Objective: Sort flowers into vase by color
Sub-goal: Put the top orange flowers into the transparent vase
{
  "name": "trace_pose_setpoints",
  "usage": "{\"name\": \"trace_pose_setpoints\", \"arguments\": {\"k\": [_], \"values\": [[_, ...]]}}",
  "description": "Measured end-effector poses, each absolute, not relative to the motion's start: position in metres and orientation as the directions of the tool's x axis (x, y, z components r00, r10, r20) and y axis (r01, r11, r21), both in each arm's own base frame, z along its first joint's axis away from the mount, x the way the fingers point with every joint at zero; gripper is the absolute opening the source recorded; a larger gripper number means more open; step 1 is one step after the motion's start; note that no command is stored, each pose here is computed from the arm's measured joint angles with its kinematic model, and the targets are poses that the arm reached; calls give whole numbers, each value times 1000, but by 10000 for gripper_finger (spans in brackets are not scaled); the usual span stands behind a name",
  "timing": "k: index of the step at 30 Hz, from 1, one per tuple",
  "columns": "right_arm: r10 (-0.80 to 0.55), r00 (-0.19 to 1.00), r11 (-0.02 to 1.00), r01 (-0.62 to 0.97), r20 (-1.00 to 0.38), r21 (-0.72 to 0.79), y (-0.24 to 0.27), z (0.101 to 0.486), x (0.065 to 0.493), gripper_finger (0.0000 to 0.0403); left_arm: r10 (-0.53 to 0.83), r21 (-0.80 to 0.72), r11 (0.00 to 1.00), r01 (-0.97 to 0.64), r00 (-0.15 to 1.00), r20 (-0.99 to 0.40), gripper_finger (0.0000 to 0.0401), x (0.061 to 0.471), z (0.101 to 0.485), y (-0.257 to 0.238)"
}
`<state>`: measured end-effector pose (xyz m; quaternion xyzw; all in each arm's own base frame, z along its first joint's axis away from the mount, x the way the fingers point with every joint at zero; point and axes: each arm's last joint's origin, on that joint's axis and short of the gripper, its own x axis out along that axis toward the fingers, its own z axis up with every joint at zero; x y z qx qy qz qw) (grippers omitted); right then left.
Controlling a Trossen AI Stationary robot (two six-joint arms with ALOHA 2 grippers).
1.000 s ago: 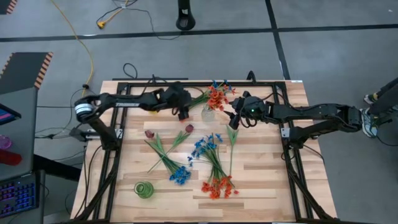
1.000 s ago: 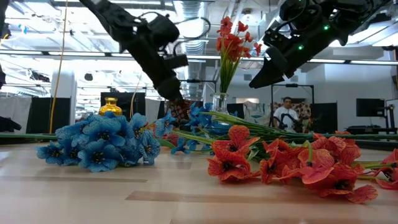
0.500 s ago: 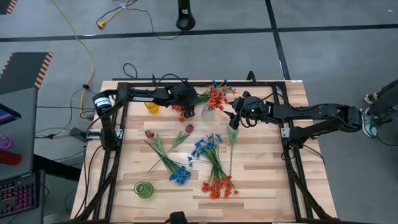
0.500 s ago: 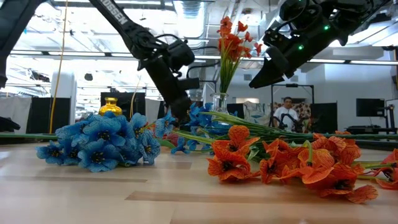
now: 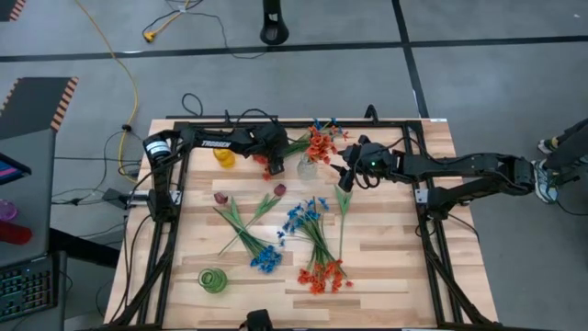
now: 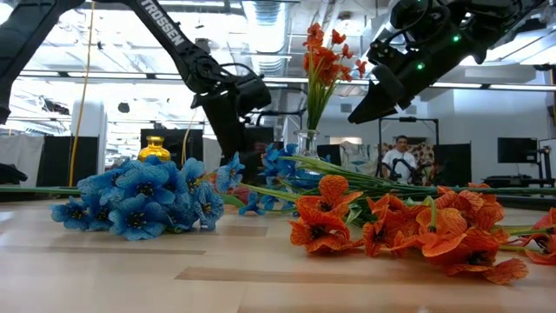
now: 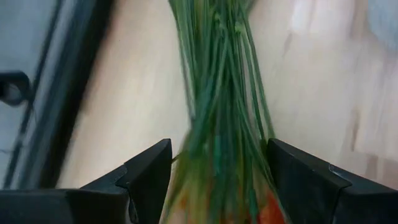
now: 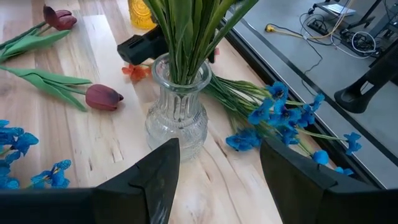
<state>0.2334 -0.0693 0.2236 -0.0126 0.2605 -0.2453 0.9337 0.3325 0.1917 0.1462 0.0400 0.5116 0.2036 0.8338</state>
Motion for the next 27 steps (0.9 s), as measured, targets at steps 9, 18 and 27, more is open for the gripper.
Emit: {"name": "trace_pose_setpoints", "arguments": {"k": [9,18,27], "values": [[-463,745,880,449,-480,-151,-69,224,234,250,372,270,918,-291,391,-842,201,333,144,190],[-463,746,880,450,-479,-151,-69,224,234,250,375,275,916,-293,378,-847,110,332,144,190],[-463,746,880,450,-479,-151,-69,224,234,250,371,273,917,-290,373,-851,72,333,144,188]]}}
